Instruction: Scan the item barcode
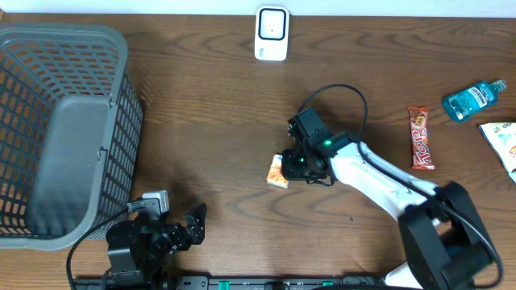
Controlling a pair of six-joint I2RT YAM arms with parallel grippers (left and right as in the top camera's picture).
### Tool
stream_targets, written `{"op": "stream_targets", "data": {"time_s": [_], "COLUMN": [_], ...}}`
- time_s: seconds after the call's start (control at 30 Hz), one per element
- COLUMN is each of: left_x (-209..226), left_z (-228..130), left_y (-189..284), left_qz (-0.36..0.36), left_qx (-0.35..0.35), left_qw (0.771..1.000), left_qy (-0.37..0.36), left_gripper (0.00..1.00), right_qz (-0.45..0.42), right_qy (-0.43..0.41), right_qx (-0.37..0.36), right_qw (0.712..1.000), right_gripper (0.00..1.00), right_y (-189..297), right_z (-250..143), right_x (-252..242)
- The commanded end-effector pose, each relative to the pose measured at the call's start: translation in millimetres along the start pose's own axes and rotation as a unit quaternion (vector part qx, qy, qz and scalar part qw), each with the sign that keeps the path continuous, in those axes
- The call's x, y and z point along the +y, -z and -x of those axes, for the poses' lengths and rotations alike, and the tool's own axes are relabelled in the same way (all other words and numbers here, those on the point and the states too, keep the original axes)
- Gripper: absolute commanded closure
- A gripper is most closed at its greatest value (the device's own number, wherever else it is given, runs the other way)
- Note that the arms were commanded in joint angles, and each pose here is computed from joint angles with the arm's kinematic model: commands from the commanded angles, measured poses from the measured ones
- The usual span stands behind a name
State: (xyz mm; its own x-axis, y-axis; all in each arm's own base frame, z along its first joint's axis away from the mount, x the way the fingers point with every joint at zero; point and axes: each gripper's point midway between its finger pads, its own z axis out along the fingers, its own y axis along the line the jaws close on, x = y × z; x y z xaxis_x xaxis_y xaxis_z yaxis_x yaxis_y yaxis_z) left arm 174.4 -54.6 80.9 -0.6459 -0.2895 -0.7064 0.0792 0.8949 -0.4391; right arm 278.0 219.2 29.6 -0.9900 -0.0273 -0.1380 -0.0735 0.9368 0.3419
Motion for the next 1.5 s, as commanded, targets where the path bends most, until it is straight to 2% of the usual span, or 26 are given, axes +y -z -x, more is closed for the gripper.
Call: {"op": "stream_targets", "data": {"time_s": [0.0,0.1,0.2,0.27,0.37,0.5,0.67,1.47], "left_x": [-1.0,-0.9,-0.9,-0.9,-0.9,-0.9,-1.0,-1.0], "left_z": [-1.3,-1.3,-1.3,-1.3,-1.3,-1.3,-1.3,-1.3], "left_y": [0.1,0.1,0.1,0.1,0.1,0.1,0.1,0.1], "left_qz": [-0.004,-0.004,-0.004,-0.004,-0.004,-0.004,-0.004,-0.004], "left_qx": [0.002,0.001,0.001,0.001,0.001,0.001,0.002,0.002], "left_qw": [1.000,1.000,1.000,1.000,1.000,1.000,1.000,1.000], "left_qy": [0.007,0.007,0.007,0.007,0.007,0.007,0.007,0.007], "left_gripper": [0.00,0.00,0.00,0.00,0.00,0.00,0.00,0.00], "right_qz": [0.008,0.007,0.004,-0.004,-0.005,-0.011,0.004,0.020], "right_qy": [0.066,0.061,0.040,0.008,-0.024,-0.083,-0.110,-0.101], "right_qx": [-0.028,-0.026,-0.026,-0.027,-0.024,-0.039,-0.060,-0.076], "right_qw": [0.997,0.998,0.999,1.000,0.999,0.996,0.992,0.992], "right_gripper": [0.43,0.53,0.59,0.66,0.66,0.55,0.60,0.59], "right_y": [19.4,23.5,22.4,20.5,16.2,5.3,-6.4,-18.4], "right_z": [5.7,2.8,2.3,0.7,-3.2,-5.9,-5.6,-0.4], "right_x": [7.0,7.4,5.6,0.9,-2.5,-13.2,-17.0,-9.8]}}
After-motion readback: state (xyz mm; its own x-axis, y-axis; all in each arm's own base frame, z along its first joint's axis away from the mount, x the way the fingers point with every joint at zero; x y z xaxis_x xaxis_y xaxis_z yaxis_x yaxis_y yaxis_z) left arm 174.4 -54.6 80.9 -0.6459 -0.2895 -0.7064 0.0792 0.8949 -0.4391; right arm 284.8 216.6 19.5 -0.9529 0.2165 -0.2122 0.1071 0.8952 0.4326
